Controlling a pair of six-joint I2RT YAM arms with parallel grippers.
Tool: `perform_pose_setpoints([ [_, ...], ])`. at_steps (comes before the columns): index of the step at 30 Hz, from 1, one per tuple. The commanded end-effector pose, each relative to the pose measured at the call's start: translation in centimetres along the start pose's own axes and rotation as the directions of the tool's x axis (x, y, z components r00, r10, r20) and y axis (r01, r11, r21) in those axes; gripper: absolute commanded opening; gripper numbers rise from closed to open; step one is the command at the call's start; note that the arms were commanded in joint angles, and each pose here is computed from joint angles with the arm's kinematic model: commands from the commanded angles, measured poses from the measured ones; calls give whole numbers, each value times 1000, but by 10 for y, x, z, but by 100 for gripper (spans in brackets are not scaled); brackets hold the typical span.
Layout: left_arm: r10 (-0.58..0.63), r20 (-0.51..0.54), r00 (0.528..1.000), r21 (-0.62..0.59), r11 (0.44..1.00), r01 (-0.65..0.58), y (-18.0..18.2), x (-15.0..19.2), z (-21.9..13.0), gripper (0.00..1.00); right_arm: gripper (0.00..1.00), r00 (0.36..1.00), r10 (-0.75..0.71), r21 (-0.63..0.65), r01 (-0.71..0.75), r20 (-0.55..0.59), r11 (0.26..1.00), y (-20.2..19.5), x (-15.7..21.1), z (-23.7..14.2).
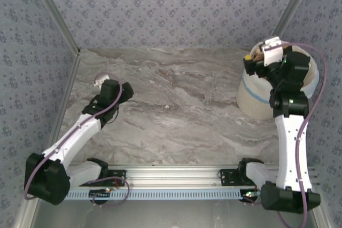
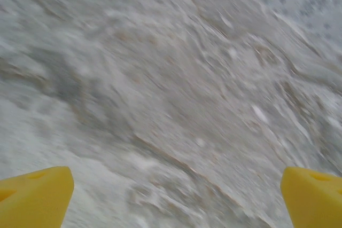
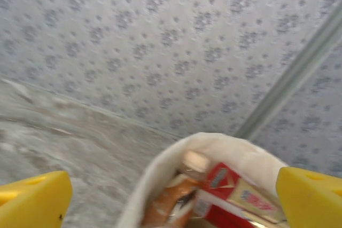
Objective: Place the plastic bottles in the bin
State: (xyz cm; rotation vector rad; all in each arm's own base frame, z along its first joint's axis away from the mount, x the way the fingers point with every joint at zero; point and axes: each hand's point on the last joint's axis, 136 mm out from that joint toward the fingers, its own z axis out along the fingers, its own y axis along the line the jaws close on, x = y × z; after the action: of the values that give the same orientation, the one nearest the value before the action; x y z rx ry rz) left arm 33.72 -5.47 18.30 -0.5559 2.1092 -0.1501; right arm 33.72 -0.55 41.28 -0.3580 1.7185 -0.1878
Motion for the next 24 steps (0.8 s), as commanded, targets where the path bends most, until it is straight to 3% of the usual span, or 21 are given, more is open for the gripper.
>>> perform_pose_setpoints([
  [1,69,133,989,-177,983,-44,39,-37,-16,100,100,982,188,-233,-180,13,956,53,22,11],
  [5,94,234,968,-401,916,8,99,-49,-29,99,100,993,121,-443,-111,-6,889,117,54,14],
  [10,96,277,956,-522,850,66,149,-38,-30,100,100,980,95,-406,-161,-177,899,142,118,45],
  [16,182,281,942,-491,871,-22,160,-22,0,99,100,943,198,-242,-264,-267,934,143,196,79],
  [21,206,212,955,-408,907,-105,153,-14,28,100,100,940,137,-282,-229,-314,932,157,227,80],
  [24,228,183,956,-311,936,-163,143,-4,56,99,100,932,152,-240,-238,-330,941,149,246,84],
])
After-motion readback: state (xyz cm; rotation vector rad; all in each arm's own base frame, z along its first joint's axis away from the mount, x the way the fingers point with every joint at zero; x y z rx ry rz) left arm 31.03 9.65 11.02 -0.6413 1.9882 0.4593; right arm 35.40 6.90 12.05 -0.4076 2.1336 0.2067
